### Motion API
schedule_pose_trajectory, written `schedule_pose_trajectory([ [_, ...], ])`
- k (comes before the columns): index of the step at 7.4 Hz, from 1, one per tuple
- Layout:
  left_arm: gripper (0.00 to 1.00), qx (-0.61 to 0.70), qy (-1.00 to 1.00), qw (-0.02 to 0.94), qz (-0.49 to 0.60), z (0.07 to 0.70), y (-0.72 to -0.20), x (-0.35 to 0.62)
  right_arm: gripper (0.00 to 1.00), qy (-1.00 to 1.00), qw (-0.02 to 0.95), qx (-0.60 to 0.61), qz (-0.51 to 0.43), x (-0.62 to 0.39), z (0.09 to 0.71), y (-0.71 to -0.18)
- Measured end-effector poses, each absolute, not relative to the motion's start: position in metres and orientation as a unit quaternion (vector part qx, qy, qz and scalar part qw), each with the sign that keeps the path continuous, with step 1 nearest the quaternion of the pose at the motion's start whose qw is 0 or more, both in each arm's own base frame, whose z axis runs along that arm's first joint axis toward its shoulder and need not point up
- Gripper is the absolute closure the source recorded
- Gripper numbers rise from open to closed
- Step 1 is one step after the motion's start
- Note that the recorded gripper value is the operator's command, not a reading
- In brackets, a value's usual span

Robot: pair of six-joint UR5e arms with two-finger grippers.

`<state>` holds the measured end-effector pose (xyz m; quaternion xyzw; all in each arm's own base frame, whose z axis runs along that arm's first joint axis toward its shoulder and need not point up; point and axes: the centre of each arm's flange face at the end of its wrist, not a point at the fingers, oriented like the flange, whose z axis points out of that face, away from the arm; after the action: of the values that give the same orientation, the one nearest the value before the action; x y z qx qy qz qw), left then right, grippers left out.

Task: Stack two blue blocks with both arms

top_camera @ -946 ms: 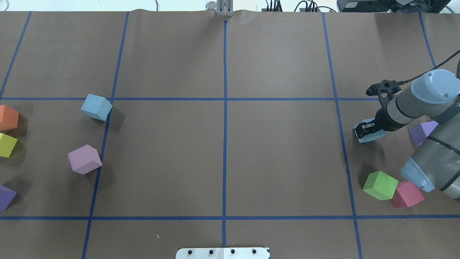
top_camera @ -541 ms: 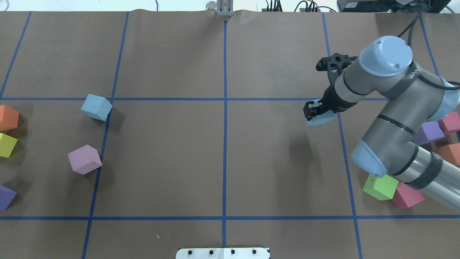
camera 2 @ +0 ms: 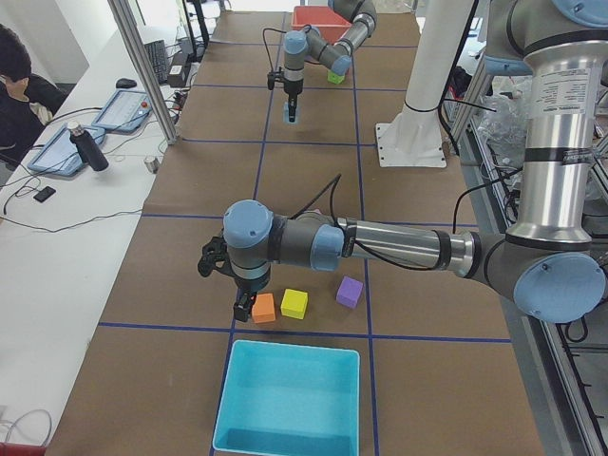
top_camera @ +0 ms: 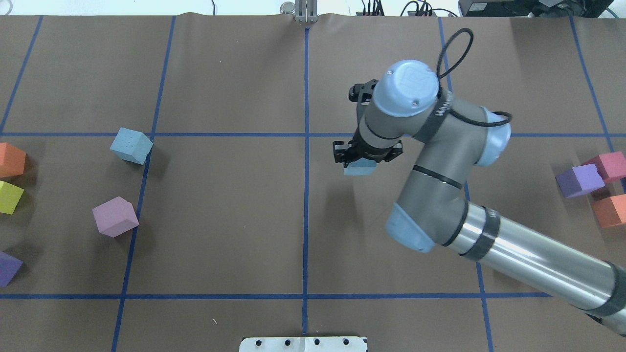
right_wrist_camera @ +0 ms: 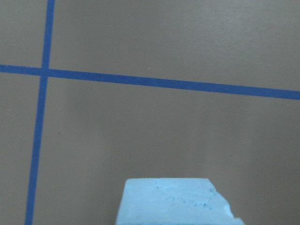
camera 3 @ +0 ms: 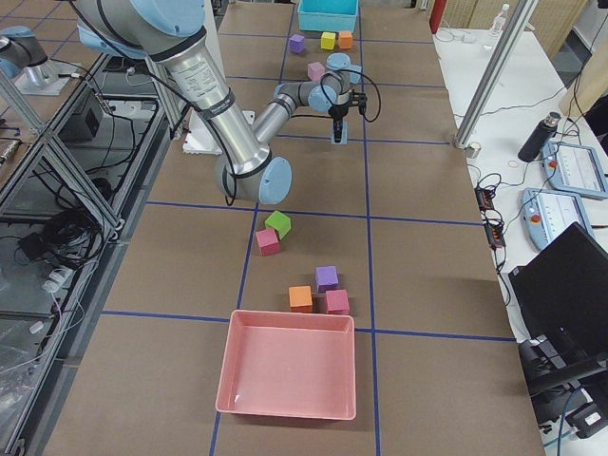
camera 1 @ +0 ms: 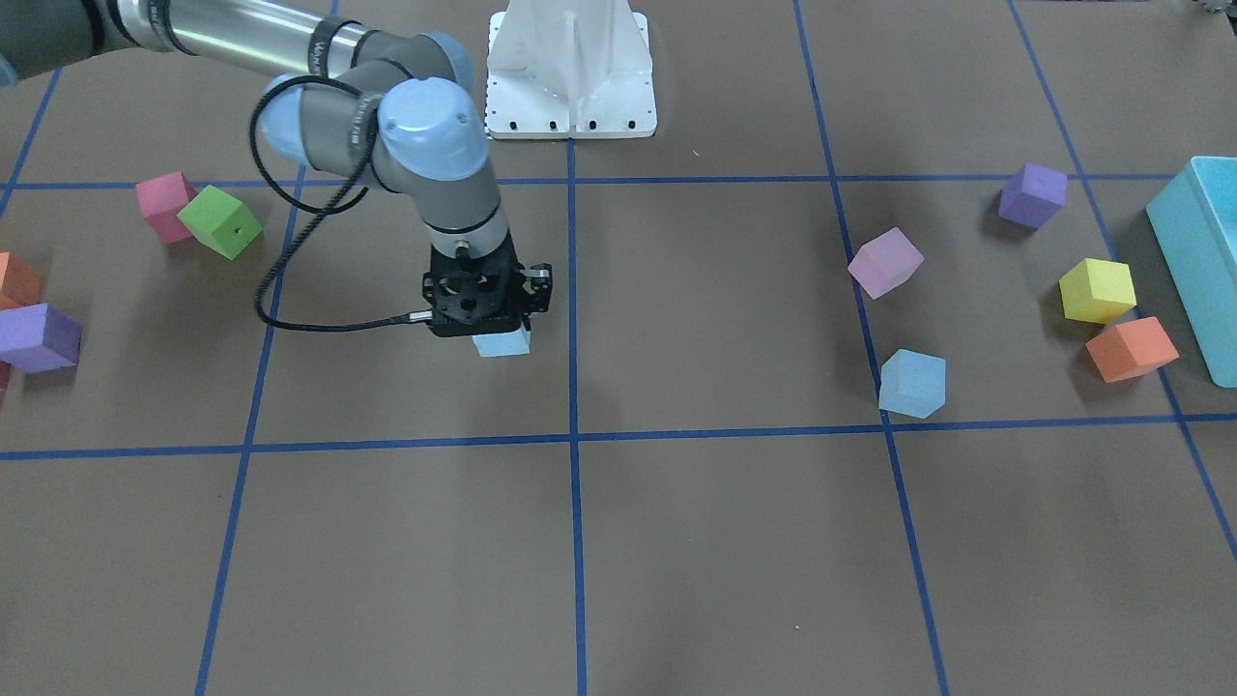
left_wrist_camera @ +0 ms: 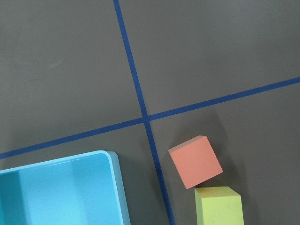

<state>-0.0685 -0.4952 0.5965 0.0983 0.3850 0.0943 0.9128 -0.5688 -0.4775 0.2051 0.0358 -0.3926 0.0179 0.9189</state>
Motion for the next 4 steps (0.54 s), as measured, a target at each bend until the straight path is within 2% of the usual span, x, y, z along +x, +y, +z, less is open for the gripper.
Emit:
schedule_pose_trajectory([
  [4,0.02,0.098,0.385,0.913,0.094,0.597,-0.495,-0.069,0.74,-0.378,0.925,0.022,0.018,-0.63,0.188,-0.453],
])
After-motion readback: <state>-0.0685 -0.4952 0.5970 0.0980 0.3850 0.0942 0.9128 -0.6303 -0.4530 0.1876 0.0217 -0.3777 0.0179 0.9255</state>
